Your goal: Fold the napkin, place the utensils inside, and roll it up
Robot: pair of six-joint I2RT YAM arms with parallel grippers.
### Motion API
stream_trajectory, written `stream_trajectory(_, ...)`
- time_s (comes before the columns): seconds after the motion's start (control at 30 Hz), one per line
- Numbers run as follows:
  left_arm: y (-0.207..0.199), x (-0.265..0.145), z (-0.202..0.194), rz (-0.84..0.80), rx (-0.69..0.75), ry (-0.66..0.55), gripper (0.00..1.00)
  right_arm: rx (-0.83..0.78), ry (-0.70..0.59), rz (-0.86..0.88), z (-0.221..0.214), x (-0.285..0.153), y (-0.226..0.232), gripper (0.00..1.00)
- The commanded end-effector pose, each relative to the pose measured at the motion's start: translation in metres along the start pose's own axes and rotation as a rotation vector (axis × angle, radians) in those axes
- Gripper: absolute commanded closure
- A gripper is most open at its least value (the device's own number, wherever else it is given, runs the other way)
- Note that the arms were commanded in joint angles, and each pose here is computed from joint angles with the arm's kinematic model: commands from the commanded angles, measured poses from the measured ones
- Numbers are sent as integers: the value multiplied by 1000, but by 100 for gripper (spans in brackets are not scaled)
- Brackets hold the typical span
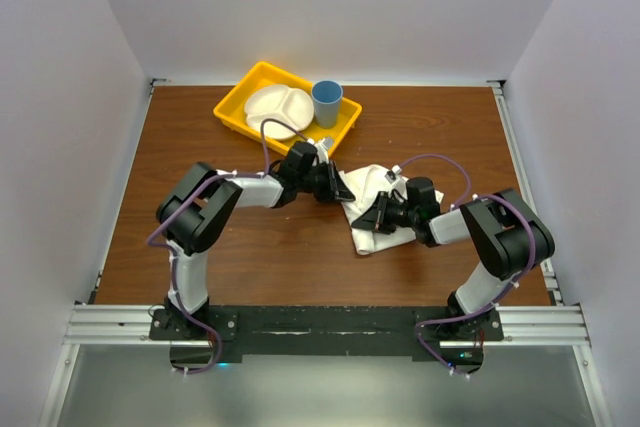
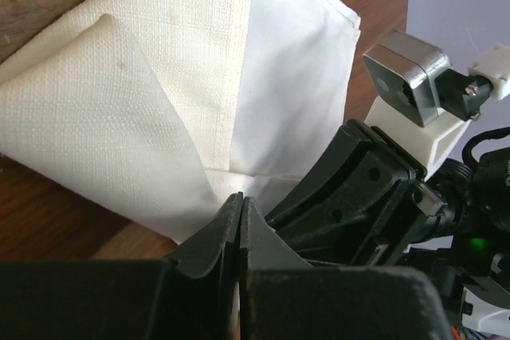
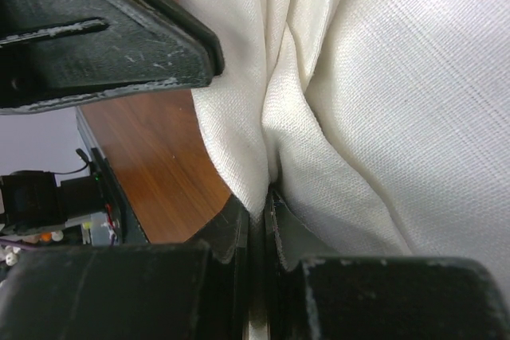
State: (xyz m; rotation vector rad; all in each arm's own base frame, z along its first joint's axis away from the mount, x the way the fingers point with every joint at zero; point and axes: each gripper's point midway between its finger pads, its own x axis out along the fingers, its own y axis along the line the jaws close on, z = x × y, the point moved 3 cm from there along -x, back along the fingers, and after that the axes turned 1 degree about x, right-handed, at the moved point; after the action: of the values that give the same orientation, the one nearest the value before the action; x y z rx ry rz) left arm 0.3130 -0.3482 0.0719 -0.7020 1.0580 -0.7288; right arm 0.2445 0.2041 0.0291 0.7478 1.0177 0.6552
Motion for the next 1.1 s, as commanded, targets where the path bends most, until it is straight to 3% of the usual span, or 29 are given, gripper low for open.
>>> stream_trajectory(0.0,1,6,0,-44,71,-18,98,100,91,-245,-39,-11,-48,100)
stream_trajectory(0.23,42,14,-28,57,75,39,100,83,108,-316,-37,-17,-51,90)
stream_trajectory(0.67,84,27,-56,162,83,146,100,-88,195,-529,-11,-36,-36,52)
stream_trajectory(1.07,92,33,-67,178,105,194,100,-267,206,-625,17,-70,11,40)
